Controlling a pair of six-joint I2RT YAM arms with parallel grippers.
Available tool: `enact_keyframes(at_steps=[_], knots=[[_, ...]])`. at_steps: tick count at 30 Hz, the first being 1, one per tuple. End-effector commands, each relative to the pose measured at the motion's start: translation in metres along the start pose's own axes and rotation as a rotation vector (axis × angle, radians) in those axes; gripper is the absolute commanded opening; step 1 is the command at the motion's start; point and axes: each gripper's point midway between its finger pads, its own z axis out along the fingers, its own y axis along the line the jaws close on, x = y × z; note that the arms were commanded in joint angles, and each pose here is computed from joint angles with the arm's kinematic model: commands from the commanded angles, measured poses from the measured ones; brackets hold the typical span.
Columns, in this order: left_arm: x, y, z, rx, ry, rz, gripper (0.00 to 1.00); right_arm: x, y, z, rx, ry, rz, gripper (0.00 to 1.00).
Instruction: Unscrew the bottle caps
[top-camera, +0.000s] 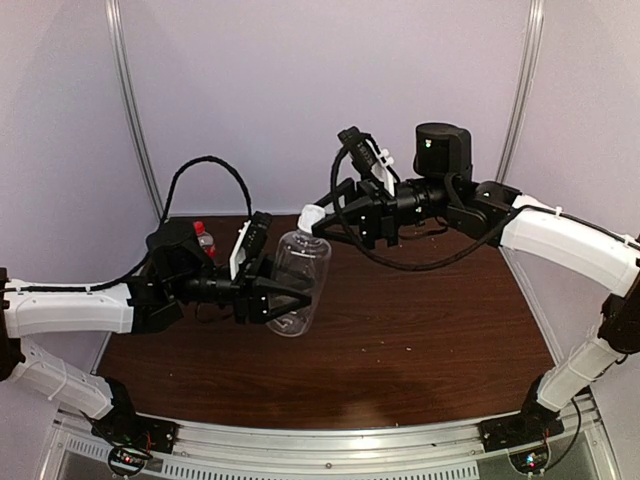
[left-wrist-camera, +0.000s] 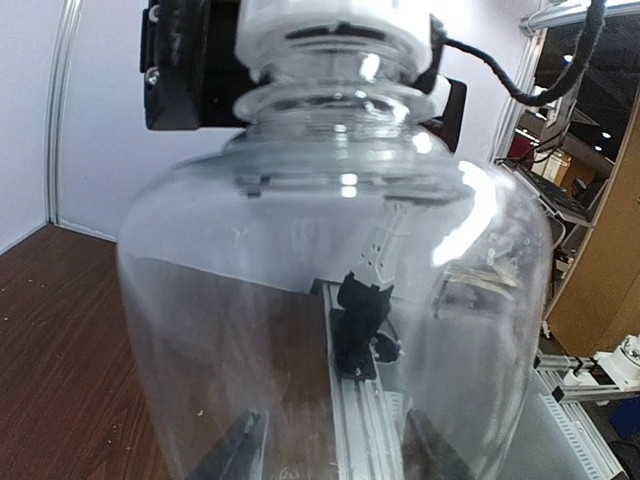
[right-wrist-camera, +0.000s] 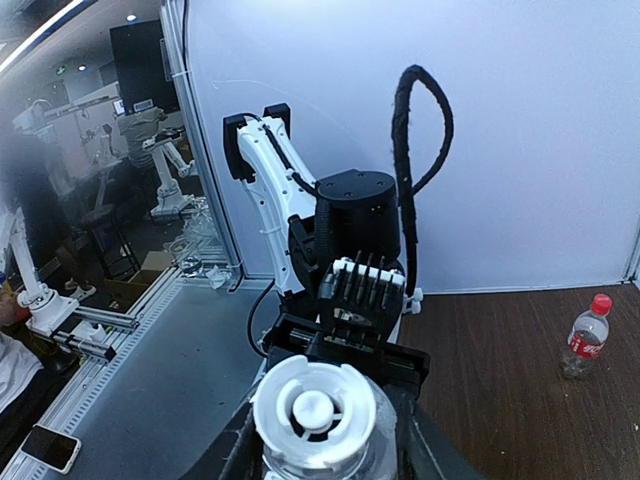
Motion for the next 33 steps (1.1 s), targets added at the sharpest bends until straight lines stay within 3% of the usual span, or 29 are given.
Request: enact_keyframes(at_steps=[1, 13, 23, 29, 33], knots=[[-0.027, 0.001, -0.003, -0.032, -0.090, 0.073, 0.32, -0.009, -0.007, -0.007, 0.082, -0.022, 0.021, 0.48], [-0.033, 0.025, -0.005, -0.180, -0.089, 0.065, 0.32, -0.023, 0.000, -0.020, 0.193, -0.073, 0.052, 0.85], [-0.034, 0.044, -0.006, -0.275, -0.085, 0.046, 0.32, -0.035, -0.055, -0.033, 0.644, -0.176, 0.316, 0.92], [-0.032, 0.051, -0.007, -0.314, -0.075, 0.036, 0.32, -0.025, -0.064, -0.016, 0.707, -0.152, 0.356, 0.92], [-0.033, 0.052, -0.008, -0.326, -0.076, 0.039, 0.32, -0.017, -0.068, -0.007, 0.712, -0.127, 0.364, 0.81]])
